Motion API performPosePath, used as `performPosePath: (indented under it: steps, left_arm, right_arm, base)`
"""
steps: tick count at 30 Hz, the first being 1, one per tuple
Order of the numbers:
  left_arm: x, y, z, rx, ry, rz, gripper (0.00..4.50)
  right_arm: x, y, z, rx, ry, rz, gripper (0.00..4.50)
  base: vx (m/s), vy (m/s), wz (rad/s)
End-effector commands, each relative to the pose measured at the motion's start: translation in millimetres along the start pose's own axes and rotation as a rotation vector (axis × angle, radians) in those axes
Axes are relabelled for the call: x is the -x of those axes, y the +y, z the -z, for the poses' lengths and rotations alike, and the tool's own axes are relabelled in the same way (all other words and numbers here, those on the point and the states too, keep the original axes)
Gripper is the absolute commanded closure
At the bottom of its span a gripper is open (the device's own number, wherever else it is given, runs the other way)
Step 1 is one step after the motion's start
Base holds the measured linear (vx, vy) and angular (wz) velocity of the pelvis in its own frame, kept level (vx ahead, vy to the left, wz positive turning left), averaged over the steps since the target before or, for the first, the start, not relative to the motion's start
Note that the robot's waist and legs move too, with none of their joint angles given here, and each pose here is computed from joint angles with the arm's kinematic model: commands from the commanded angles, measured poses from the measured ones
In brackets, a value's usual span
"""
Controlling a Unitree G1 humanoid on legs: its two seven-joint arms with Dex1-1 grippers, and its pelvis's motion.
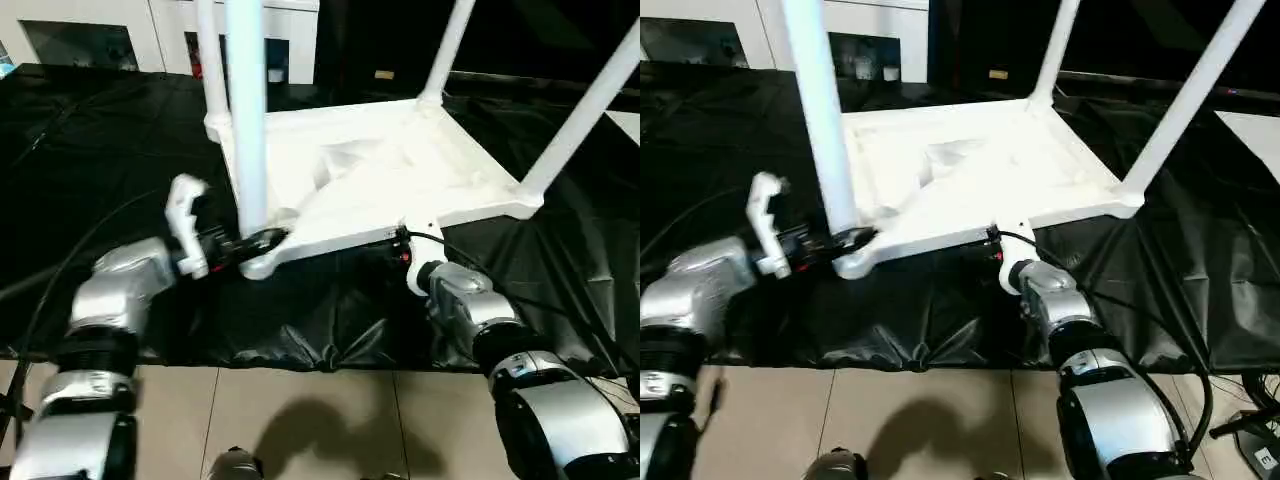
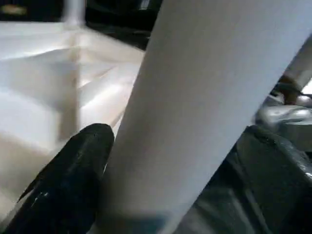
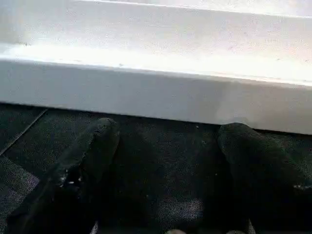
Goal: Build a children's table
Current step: Rotate table base
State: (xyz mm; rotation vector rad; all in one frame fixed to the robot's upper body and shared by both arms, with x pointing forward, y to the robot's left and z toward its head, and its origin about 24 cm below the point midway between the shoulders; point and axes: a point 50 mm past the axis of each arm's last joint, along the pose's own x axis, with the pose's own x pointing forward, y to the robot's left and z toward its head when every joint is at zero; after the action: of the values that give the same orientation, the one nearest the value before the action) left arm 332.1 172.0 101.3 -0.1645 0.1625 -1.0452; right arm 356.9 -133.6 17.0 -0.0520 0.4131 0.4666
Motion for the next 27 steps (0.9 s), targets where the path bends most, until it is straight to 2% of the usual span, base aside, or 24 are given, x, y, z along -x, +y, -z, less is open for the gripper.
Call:
performPosePath:
  steps: [1, 2, 8, 11, 16, 18, 19, 21, 23, 27]
  left_arm:
    - [-17, -27.3, -3.8, 0.004, 0.005, 0.199, 0.05]
    - [-22, -46.0, -4.2, 0.017, 0.015, 0.303, 0.05]
    - [-29, -92.2, 2.9, 0.046, 0.049, 0.512, 0.05]
    - [-39, -107.1, 5.6, 0.036, 0.027, 0.513, 0.05]
    - [-54, -101.7, 6.1, -0.03, 0.011, 0.375, 0.05]
    - [-59, -86.4, 4.1, -0.082, 0.014, 0.239, 0.05]
    - [-59, -85.1, 4.1, -0.086, 0.016, 0.23, 0.05]
    - [-57, -68.4, 2.2, -0.139, 0.038, 0.112, 0.05]
    - [-51, -57.1, -1.3, -0.181, 0.048, 0.056, 0.05]
    - [-42, -43.4, -6.8, -0.202, 0.049, -0.005, 0.05]
  right_arm:
    - [0.2, 2.0, 7.0, -0.007, 0.02, -0.008, 0.74]
    - [0.1, 3.3, 8.4, -0.008, 0.021, -0.011, 0.74]
    - [-2.1, 9.4, 9.9, -0.006, 0.019, -0.028, 0.74]
    - [-3.9, 14.2, 10.8, 0.005, 0.024, -0.045, 0.74]
    - [-5.6, 17.5, 10.4, 0.017, 0.027, -0.049, 0.74]
    - [-6.2, 16.0, 8.6, 0.012, 0.026, -0.027, 0.74]
    - [-6.2, 15.8, 8.5, 0.012, 0.026, -0.025, 0.74]
    - [-5.7, 12.1, 8.1, 0.003, 0.028, 0.008, 0.74]
    - [-4.8, 9.4, 9.1, 0.0, 0.032, 0.028, 0.74]
    - [-3.0, 6.4, 11.8, -0.003, 0.035, 0.045, 0.74]
  base:
    - [0.0, 0.0, 0.0]
    - [0.0, 0.0, 0.0]
    - [0.0, 0.0, 0.0]
    - [0.0, 0.0, 0.0]
    - [0.0, 0.0, 0.0]
    - [0.0, 0.0, 0.0]
    - [0.0, 0.0, 0.0]
    - [0.0, 0.0, 0.0]
    - [0.0, 0.0, 0.0]
    - [0.0, 0.0, 0.0]
